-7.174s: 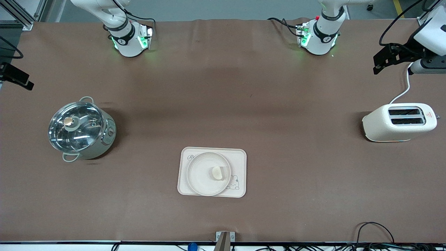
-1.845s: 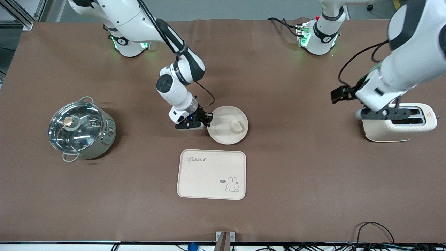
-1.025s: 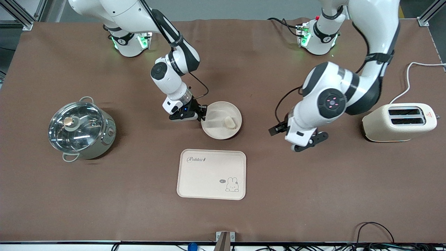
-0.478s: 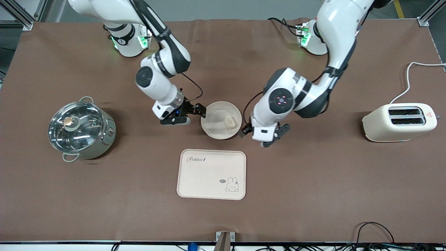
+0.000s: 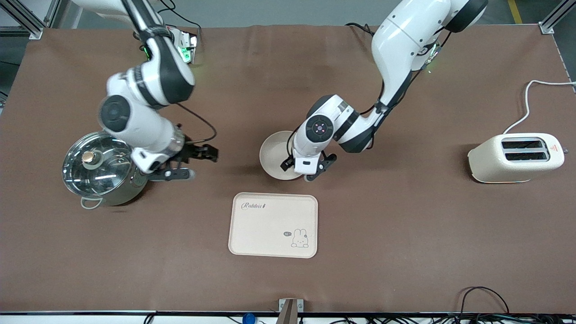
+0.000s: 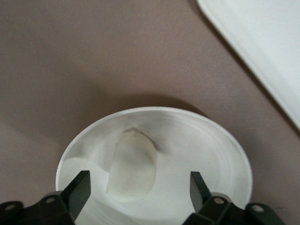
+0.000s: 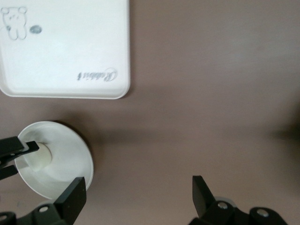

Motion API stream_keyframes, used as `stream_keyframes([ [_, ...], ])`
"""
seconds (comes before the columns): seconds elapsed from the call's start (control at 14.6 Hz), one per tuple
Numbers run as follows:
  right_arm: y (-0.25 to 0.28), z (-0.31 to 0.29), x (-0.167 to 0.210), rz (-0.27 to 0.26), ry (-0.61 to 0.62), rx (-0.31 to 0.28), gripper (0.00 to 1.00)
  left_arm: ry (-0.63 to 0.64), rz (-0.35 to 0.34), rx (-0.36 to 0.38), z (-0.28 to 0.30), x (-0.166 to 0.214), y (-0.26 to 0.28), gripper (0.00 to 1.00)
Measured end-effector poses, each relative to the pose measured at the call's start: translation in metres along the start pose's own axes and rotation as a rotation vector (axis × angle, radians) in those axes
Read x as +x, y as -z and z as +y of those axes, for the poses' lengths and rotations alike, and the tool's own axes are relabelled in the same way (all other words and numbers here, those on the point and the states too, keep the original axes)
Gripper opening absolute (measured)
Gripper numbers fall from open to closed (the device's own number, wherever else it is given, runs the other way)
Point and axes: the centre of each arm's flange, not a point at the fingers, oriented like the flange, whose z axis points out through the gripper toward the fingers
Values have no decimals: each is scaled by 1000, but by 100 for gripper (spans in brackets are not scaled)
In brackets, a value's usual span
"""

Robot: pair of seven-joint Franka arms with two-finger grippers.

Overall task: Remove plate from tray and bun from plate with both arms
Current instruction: 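Lift the bun with the left gripper while the right gripper returns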

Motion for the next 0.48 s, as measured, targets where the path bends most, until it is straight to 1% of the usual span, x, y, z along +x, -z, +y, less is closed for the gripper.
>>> stream_keyframes([
  [0.07,28,16,5,12,-20,-12,100,3,-1,7,-1,0,-6,84],
  [0.14,57,35,8,30,-40,-30,100,5,-1,12,-2,1,-9,84],
  [0.27,108,75,2,60,-82,-68,100,2,0,21,-3,0,-15,72],
  [0.34,128,91,-5,66,-100,-79,100,-1,3,25,-3,0,-17,72],
  [0.41,144,105,-14,64,-115,-87,100,-3,4,27,-4,0,-19,66],
  [0.48,158,118,-24,53,-129,-97,100,-3,4,29,-4,1,-20,56],
])
